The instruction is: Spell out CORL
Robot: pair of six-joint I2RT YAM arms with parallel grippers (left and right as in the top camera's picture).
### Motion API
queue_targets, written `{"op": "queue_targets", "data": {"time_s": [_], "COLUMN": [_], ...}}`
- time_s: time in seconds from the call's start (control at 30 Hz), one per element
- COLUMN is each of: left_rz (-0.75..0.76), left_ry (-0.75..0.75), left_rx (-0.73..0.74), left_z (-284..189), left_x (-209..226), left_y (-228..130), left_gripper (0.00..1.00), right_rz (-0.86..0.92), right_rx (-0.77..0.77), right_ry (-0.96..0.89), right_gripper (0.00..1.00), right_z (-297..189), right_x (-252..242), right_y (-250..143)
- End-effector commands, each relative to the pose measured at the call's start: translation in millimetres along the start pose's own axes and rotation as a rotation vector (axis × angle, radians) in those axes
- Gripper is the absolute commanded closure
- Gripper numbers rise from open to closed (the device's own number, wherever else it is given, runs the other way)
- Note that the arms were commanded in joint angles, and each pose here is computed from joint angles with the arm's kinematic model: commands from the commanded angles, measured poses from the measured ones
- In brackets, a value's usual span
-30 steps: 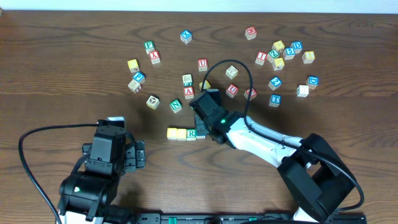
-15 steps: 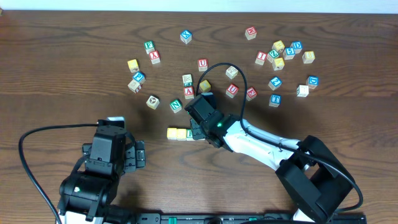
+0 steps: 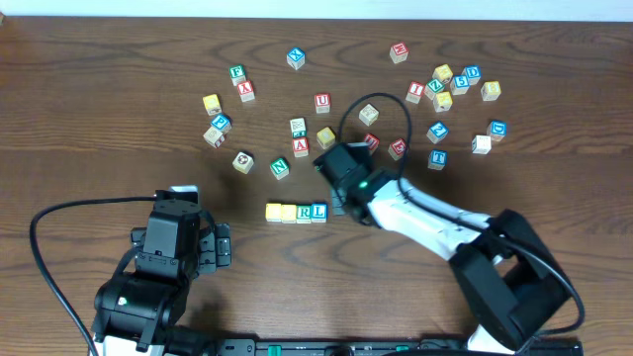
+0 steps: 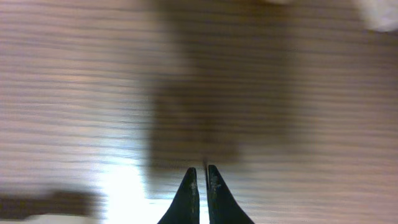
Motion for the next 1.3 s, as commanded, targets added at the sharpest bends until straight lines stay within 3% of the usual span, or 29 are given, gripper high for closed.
{"op": "queue_targets", "data": {"time_s": [0.0, 0.2, 0.3, 0.37, 0.43, 0.53, 1.27], "left_rz": [-0.012, 0.009, 0.015, 0.015, 0.015, 0.015, 0.015], "left_ry": [0.005, 0.037, 0.050, 0.050, 0.050, 0.050, 0.050], "left_rx": [0.001, -0.001, -0.002, -0.003, -0.003, -0.003, -0.003], "left_z": [0, 0, -1, -1, -1, -1, -1], "left_x": [1, 5, 7, 7, 7, 7, 7], "left_y": [0, 0, 0, 0, 0, 1, 1], "left_gripper": [0.01, 0.01, 0.01, 0.01, 0.01, 0.01, 0.01], "right_rz": [0.035, 0.037, 0.043, 0.052, 0.062, 0.073, 0.057], "right_rx": [-0.098, -0.150, -0.185, -0.211, -0.235, -0.267, -0.250], "right_ry": [-0.026, -0.003, 0.024, 0.044, 0.063, 0.090, 0.085], "right_gripper": [0.99, 0.98, 0.86, 0.71, 0.34, 0.01, 0.01], "right_z": [-33, -93, -122, -141, -156, -175, -186], "right_x": [-21, -49, -58, -64, -70, -77, -85], "right_y": [33, 41, 39, 37, 35, 33, 21]}}
Point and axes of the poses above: each gripper's point midway between its finger pads, its own z axis out along the fingers, its own x axis along the line the jaws close on, y = z × x, the point moved 5 cm from there along -z, back along the fingers, and after that the axes turned 6 degrees about z, right-handed, at the moved point
